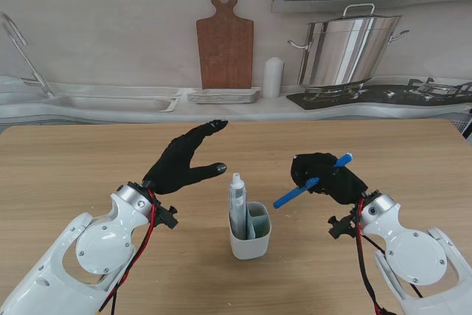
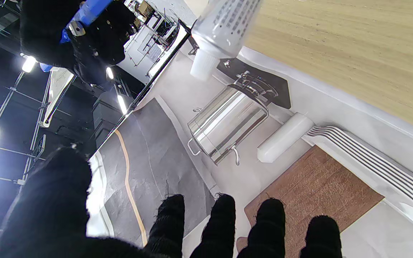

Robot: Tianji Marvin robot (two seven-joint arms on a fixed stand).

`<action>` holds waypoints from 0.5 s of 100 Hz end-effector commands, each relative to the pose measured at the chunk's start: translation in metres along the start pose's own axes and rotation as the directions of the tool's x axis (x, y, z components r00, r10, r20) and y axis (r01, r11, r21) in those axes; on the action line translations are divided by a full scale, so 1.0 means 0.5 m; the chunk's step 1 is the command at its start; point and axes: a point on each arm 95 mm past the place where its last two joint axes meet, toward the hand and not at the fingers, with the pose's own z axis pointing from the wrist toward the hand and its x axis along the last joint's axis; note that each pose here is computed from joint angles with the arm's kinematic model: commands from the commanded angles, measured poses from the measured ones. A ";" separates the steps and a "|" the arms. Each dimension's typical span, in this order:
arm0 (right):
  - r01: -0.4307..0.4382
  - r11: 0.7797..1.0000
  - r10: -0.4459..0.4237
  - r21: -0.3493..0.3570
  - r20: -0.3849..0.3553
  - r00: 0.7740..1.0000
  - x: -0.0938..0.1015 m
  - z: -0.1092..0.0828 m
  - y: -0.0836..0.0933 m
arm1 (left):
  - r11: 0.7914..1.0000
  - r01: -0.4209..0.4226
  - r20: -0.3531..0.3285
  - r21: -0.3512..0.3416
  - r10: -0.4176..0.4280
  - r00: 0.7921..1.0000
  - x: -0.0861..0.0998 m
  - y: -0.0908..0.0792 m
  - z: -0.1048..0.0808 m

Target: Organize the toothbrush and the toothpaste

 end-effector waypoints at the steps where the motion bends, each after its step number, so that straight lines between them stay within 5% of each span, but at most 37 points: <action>1: -0.008 0.999 0.008 0.033 -0.001 1.000 0.007 0.001 -0.017 | 1.000 0.003 -0.007 -0.009 -0.003 1.000 0.008 0.001 -0.001; 50: -0.030 0.994 0.026 0.109 0.036 0.999 -0.009 0.013 -0.058 | 1.000 0.001 0.002 -0.008 -0.001 1.000 0.006 0.000 -0.008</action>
